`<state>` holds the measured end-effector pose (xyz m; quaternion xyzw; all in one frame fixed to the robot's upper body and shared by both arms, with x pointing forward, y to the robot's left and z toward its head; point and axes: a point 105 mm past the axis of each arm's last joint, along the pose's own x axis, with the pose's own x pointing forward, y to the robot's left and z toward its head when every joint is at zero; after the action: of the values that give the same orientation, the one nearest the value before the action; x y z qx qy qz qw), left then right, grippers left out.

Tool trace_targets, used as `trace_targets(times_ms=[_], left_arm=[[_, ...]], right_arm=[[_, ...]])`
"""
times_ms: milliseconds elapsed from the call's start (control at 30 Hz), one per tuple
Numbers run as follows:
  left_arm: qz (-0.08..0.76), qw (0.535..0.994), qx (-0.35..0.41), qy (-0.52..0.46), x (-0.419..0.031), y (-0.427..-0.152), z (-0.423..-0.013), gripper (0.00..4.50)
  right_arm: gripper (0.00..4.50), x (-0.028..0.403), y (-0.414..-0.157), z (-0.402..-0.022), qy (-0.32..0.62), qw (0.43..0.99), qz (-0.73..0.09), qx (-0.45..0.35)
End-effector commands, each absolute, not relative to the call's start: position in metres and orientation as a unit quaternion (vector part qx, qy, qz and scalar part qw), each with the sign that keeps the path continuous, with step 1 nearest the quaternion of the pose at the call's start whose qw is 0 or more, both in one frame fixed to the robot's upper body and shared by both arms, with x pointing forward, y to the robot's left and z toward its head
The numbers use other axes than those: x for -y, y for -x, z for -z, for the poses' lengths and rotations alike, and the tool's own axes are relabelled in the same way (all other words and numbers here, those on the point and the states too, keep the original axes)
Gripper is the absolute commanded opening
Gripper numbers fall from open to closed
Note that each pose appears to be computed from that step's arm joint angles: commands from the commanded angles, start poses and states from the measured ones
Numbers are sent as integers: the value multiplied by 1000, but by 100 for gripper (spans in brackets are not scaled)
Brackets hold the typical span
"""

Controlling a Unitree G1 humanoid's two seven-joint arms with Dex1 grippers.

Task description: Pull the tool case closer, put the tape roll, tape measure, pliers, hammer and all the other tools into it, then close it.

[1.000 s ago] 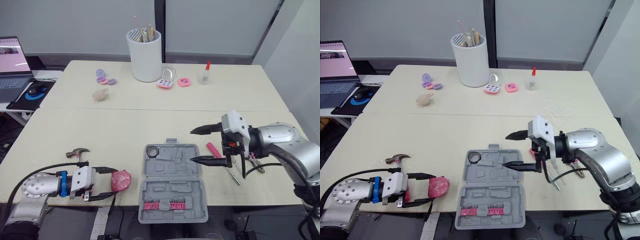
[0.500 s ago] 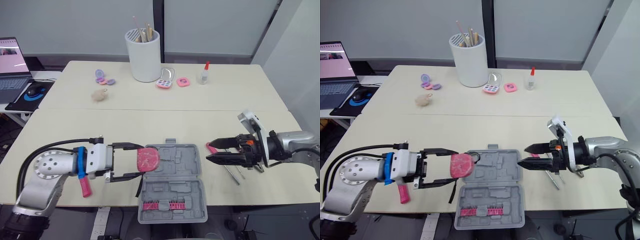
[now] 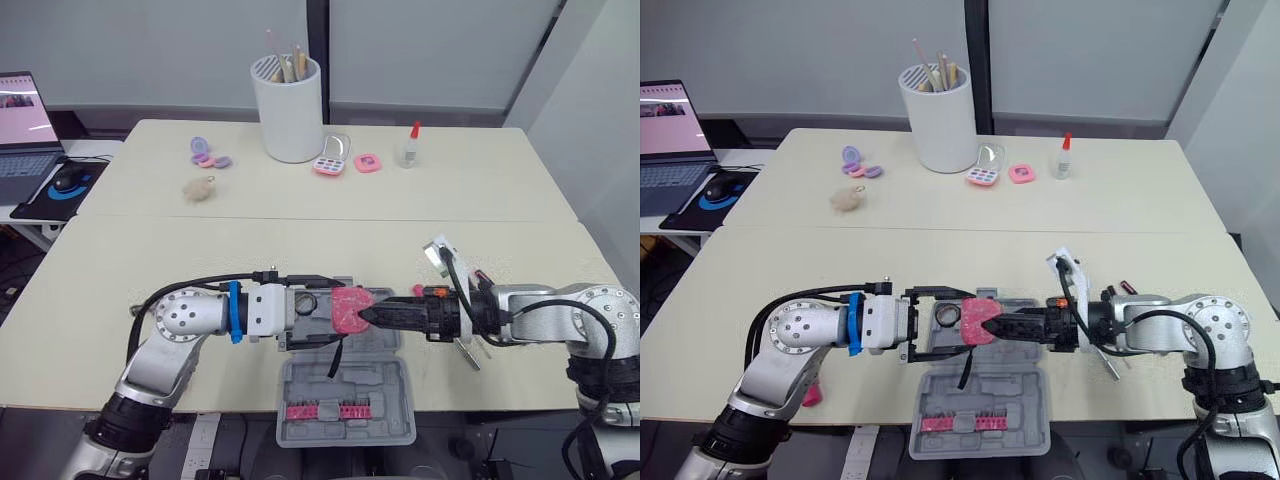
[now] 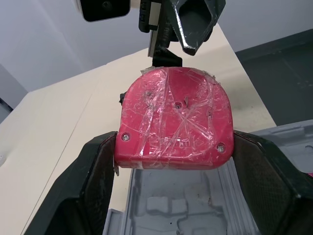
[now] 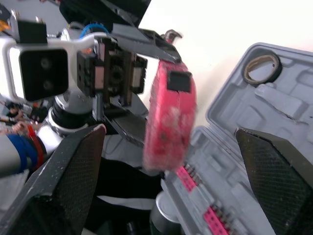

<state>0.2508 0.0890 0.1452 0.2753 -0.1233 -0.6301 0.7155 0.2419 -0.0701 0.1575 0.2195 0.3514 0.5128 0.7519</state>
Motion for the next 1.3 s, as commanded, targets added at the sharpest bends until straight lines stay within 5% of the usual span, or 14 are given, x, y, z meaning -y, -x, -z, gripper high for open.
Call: trace_targets(times_ms=[33, 100, 300, 567, 900, 1033, 1300], left_arm=[[631, 707, 147, -283, -83, -249, -150, 322], [628, 708, 150, -285, -83, -250, -150, 322], [626, 712, 150, -280, -82, -250, -150, 322], [627, 715, 149, -270, -80, -244, -147, 322], [630, 713, 153, -266, -77, -243, -147, 322], [638, 715, 150, -244, -80, -238, -152, 446], [657, 723, 113, -181, -93, -214, -165, 450]], right_arm=[[450, 63, -240, -171, -226, 750, -521, -339], [450, 61, -239, -171, -223, 749, -523, -341], [259, 60, -241, -172, -222, 749, -521, -344], [91, 59, -240, -170, -213, 747, -526, -347], [83, 60, -237, -169, -207, 743, -532, -350], [77, 68, -242, -168, -214, 753, -515, -350], [77, 127, -238, -149, -214, 772, -438, -407]])
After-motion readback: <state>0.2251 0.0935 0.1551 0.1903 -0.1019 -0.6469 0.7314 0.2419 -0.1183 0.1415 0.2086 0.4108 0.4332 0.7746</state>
